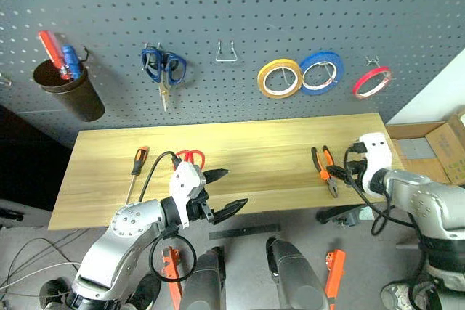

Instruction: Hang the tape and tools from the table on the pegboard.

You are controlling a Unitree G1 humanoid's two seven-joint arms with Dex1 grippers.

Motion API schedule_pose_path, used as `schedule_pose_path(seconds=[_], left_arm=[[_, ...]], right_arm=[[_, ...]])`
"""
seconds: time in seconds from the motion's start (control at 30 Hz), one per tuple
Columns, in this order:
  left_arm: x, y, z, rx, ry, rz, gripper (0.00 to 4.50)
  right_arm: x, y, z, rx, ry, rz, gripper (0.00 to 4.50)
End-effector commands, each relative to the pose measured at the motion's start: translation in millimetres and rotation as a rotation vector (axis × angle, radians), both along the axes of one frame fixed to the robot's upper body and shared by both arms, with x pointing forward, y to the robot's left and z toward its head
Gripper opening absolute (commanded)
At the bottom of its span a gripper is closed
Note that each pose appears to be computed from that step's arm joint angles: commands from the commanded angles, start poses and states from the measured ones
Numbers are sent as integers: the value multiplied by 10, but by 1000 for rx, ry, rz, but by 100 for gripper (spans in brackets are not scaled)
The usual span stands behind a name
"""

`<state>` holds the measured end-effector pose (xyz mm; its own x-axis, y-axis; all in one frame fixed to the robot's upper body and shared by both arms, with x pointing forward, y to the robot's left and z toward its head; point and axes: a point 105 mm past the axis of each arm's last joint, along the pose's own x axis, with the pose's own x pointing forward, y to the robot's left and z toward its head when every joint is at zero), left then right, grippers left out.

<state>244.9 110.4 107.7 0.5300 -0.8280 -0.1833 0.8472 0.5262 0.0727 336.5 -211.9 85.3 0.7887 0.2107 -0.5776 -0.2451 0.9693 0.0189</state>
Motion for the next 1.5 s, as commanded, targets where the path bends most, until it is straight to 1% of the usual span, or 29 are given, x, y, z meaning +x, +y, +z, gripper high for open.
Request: schedule_pose_path(seconds=[0.03, 0.2, 0.3, 0.37, 0.4, 0.5, 0.6, 0.73, 0.97, 1.23, 1.47, 1.5], left_arm=[[-94, 13, 42, 24, -40, -11, 450], [-127, 26, 21, 23, -30, 0, 450], [-119, 2, 34, 5, -28, 4, 450], [-114, -9, 38, 1, -27, 5, 450], [-113, -9, 38, 1, -27, 5, 450], [-108, -10, 38, -1, -25, 6, 450], [-102, -8, 40, -3, -24, 9, 450], [-94, -17, 42, -6, -23, 12, 450], [-85, -20, 63, -10, -26, 18, 450], [-93, -30, 87, -15, -25, 30, 450], [-71, -62, 126, -21, -36, 25, 450], [-66, -56, 132, -20, -37, 26, 450]], right_arm=[[147, -49, -82, -68, 13, -40, 298], [202, -100, -62, -72, 7, -74, 298], [175, -101, -39, -63, 10, -83, 358], [164, -104, -39, -65, 16, -89, 425], [162, -102, -39, -64, 17, -89, 449], [146, -146, -106, -91, 53, -109, 449], [160, -142, -146, -79, 62, -109, 449], [216, -126, -279, -88, 89, -100, 449], [339, -124, -340, -102, 83, -84, 449], [349, -48, -468, -114, 108, -45, 449], [422, -115, -554, -154, 109, -51, 449], [422, -124, -561, -157, 113, -53, 431]])
